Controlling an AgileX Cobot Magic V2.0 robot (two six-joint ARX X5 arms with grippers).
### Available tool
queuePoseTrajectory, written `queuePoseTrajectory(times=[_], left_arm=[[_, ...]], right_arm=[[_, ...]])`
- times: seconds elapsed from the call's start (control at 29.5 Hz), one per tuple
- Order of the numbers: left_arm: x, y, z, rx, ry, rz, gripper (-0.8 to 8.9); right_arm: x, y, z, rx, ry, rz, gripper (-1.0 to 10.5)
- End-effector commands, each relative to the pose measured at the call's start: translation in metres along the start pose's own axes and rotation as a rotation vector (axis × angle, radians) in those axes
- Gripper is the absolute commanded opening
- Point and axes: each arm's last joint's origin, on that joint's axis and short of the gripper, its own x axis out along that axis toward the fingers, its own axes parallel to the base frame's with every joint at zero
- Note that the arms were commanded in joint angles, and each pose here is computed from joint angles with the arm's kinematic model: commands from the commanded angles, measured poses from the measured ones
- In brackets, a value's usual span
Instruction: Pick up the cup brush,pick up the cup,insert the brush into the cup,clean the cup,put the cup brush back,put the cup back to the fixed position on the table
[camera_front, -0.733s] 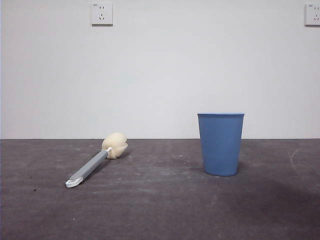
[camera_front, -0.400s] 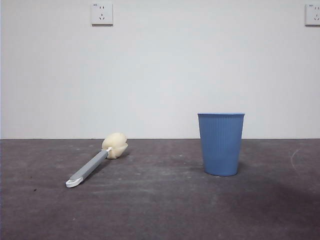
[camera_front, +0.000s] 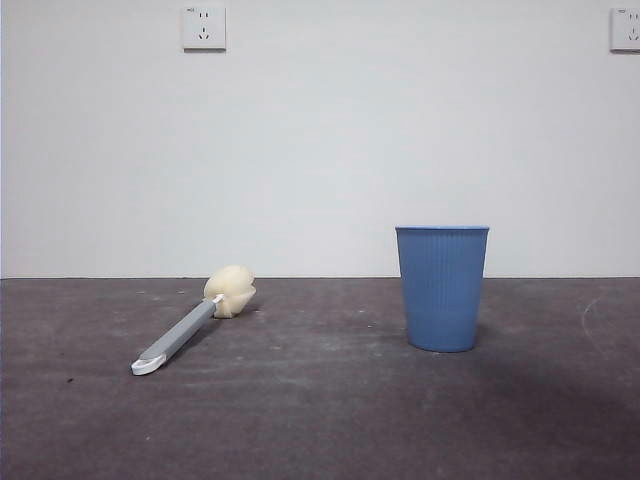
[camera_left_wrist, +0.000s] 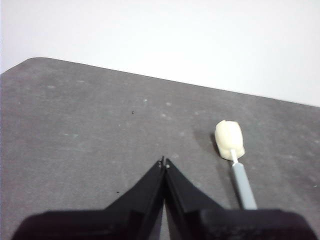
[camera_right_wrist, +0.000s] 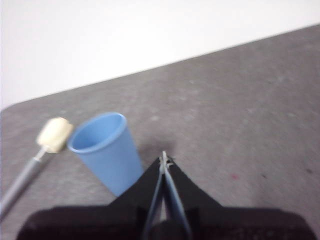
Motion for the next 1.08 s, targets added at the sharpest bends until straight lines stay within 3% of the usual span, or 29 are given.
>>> queuePoseTrajectory(times=[0.03, 0.2, 0.41, 0.68, 0.91, 1.08], left_arm=[[-0.006, -0.004, 0.013, -0.026, -0.001, -0.027, -0.06], [-0.019, -0.014, 0.041, -0.014, 0.091, -0.094, -0.06], [-0.029, -0.025, 0.07, 0.056, 0.259, -0.202, -0.06], [-0.032, -0.037, 0.105, 0.132, 0.452, -0.341, -0.06], [-0.03, -0.044, 0.123, 0.154, 0.601, -0.416, -0.06], [-0.03, -0.046, 0.119, 0.172, 0.678, -0.449, -0.06]], right_arm=[[-0.001, 0.006, 0.015, 0.014, 0.0, 0.052, -0.1], [0.001, 0.016, 0.045, 0.006, 0.104, 0.128, -0.1], [0.003, 0.029, 0.083, -0.074, 0.294, 0.206, -0.1], [0.0, 0.042, 0.126, -0.14, 0.522, 0.245, -0.1], [-0.009, 0.047, 0.135, -0.141, 0.695, 0.303, -0.1], [-0.01, 0.047, 0.133, -0.134, 0.72, 0.3, 0.0]])
